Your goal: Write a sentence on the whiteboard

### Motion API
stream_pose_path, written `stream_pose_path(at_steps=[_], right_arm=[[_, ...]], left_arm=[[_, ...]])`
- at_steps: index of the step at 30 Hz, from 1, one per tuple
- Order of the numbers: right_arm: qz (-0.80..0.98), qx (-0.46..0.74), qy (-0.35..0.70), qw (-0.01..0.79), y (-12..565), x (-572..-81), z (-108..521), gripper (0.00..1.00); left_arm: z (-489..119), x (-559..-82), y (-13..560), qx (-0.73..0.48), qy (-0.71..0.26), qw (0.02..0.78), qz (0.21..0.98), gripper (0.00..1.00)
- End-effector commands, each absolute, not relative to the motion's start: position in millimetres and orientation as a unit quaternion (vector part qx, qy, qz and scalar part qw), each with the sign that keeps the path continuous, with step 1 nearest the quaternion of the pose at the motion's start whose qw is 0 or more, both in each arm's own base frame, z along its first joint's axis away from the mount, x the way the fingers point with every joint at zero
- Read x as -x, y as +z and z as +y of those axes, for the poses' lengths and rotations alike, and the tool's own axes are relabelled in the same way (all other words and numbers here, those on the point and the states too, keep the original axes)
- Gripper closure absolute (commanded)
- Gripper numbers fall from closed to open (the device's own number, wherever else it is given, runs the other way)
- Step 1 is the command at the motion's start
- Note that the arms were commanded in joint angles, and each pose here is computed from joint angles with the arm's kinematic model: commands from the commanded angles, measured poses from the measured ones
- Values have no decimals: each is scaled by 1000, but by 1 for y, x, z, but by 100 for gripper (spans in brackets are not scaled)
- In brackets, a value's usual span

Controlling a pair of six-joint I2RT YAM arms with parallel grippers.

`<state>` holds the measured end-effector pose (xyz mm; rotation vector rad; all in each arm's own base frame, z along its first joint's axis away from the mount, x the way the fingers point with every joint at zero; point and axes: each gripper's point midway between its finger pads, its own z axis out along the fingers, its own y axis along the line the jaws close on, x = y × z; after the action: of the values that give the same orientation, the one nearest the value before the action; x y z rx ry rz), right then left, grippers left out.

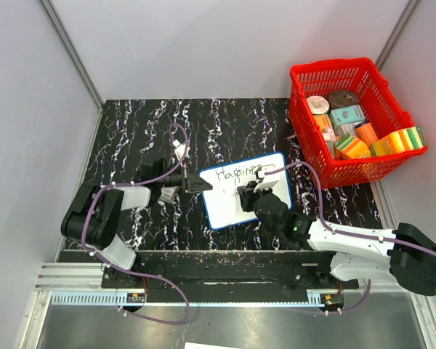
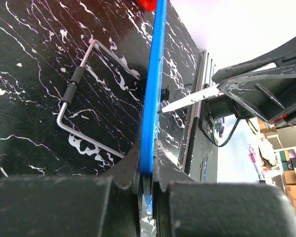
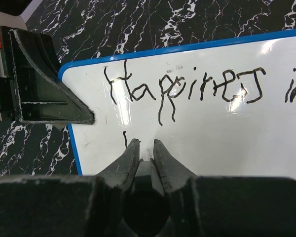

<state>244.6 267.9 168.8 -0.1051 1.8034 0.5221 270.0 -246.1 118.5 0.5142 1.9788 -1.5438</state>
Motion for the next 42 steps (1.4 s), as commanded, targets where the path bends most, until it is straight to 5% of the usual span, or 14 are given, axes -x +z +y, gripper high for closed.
stream_pose_path(at_steps=[1, 42], right_arm=[[768, 13, 218, 603, 174, -253, 260, 100], [790, 49, 216, 572, 152, -242, 262, 100]], left_arm=[[-241, -288, 107, -205, -528, 337, 752, 100], [-241, -287, 106, -204, -528, 335, 753, 100]])
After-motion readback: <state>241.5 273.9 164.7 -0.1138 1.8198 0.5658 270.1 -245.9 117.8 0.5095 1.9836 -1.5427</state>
